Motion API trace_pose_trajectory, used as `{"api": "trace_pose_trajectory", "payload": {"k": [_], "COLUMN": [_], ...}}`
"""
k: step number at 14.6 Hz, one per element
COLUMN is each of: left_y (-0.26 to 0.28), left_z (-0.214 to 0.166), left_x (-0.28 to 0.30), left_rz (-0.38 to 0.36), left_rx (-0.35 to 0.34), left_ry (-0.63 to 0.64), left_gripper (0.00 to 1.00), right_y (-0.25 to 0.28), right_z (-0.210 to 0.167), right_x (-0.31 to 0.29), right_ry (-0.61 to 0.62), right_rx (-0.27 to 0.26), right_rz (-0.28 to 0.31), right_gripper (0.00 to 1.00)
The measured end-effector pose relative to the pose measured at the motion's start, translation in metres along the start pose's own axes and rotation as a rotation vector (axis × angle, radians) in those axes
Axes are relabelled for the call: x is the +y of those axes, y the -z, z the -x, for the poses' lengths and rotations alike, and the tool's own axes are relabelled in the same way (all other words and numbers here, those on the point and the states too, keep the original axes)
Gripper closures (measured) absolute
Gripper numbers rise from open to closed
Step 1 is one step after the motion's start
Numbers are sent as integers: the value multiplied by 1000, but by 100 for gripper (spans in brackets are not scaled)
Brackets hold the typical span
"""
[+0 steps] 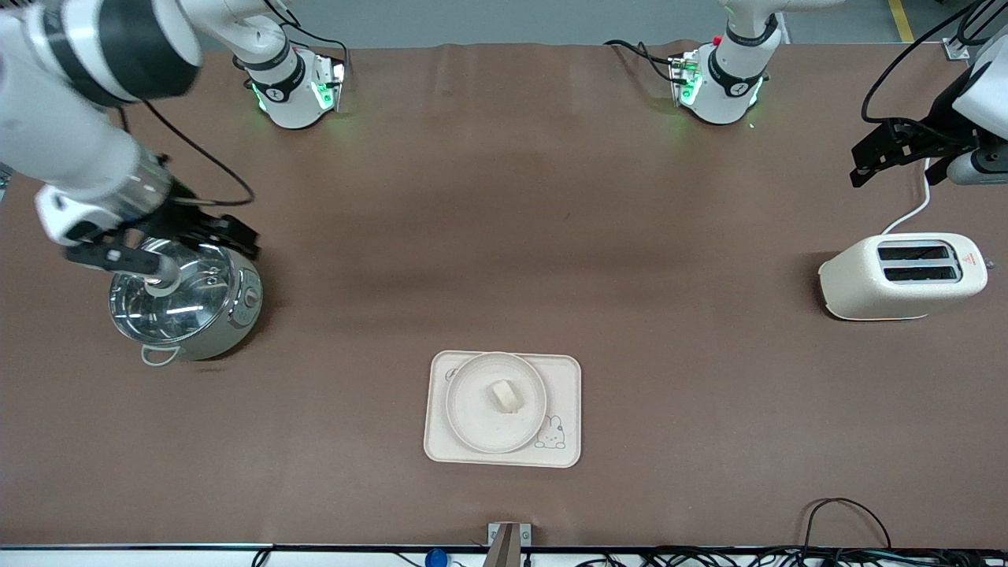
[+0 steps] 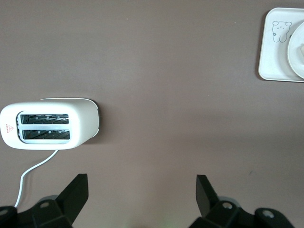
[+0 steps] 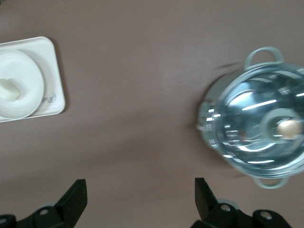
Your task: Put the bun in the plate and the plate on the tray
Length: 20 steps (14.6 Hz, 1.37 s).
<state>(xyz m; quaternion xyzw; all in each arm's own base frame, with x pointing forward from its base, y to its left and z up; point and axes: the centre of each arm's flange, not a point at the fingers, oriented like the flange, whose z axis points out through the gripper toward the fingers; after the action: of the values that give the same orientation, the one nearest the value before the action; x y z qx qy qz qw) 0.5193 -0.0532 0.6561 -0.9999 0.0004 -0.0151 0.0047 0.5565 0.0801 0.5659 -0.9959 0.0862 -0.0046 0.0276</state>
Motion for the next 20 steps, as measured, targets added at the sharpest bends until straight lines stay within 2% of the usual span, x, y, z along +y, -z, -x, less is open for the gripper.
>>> {"api": "trace_pose_trajectory", "payload": {"k": [6,10,20], "left_y": [0,0,6], "left_z": [1,2,1], "left_x": [9,17,15], "left_rz": [-1,-1,0], "left_rx": [0,0,13], "left_ry": [-17,-31,-28], "left_gripper": [0,0,0], "right_y": [89,122,114], "right_z": [40,54,55], "right_x": [128,168,139], "right_ry": [187,302,76], "right_rx": [12,22,-17], "right_rz": [21,21,23], "right_gripper": [0,0,0]}}
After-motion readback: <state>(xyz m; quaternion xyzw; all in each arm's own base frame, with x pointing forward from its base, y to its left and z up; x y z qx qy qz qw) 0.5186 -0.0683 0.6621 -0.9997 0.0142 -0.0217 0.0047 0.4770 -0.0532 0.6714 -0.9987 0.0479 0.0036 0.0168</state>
